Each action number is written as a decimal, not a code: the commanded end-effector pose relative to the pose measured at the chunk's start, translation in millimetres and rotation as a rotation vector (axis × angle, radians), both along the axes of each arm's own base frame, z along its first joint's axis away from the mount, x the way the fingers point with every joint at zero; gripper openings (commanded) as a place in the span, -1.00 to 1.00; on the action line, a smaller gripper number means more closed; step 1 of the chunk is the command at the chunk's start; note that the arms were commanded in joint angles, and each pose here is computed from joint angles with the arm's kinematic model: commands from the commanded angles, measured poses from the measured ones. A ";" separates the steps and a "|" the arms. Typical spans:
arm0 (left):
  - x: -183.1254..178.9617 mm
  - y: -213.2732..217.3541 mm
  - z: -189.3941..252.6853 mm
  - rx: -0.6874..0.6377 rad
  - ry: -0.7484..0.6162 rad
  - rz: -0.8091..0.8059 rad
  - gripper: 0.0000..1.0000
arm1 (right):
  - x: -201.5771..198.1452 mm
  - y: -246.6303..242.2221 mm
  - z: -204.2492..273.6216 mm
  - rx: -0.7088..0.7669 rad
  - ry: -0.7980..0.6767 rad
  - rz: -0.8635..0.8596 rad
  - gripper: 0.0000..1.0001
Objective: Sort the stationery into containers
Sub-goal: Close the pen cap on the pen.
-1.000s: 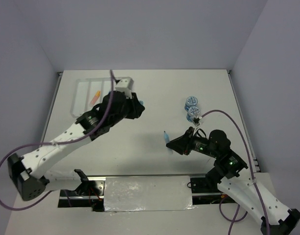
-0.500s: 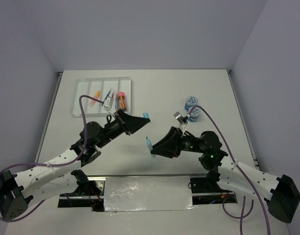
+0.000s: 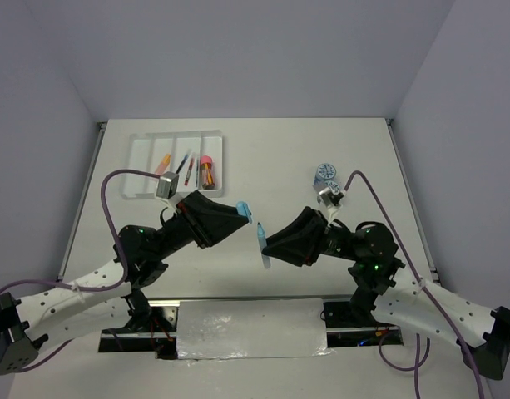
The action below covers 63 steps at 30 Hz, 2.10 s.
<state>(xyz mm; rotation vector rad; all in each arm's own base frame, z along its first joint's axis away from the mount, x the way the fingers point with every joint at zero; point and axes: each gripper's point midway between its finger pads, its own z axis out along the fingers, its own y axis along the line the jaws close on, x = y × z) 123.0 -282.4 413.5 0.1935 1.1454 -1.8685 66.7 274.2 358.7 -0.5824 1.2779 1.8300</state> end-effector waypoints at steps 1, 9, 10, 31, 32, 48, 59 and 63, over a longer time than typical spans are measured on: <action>-6.3 4.1 23.0 0.003 -0.082 0.053 -1.00 | 12.4 -2.0 17.4 -0.012 -0.030 -0.096 -1.00; -5.8 2.8 30.5 0.020 -0.102 0.100 -1.00 | 17.5 7.6 5.1 -0.077 -0.001 -0.104 -1.00; -5.1 3.9 32.0 0.022 -0.104 0.110 -1.00 | 15.8 8.4 4.6 -0.079 0.000 -0.105 -1.00; -6.6 -3.8 26.6 0.095 -0.155 0.130 -1.00 | 17.3 12.3 14.8 -0.110 -0.027 -0.162 -1.00; -6.4 -4.4 25.5 0.101 -0.158 0.134 -1.00 | 16.4 11.8 16.9 -0.102 -0.032 -0.160 -1.00; -10.5 -2.2 21.9 0.106 -0.209 0.143 -1.00 | 1.6 3.9 32.1 -0.057 -0.074 -0.111 -1.00; -25.0 -9.6 25.2 0.089 -0.281 0.067 -1.00 | -2.9 0.8 49.5 -0.006 -0.097 -0.098 -1.00; -42.0 -13.7 29.2 0.054 -0.338 -0.016 -1.00 | 1.0 3.9 56.2 0.000 -0.101 -0.109 -1.00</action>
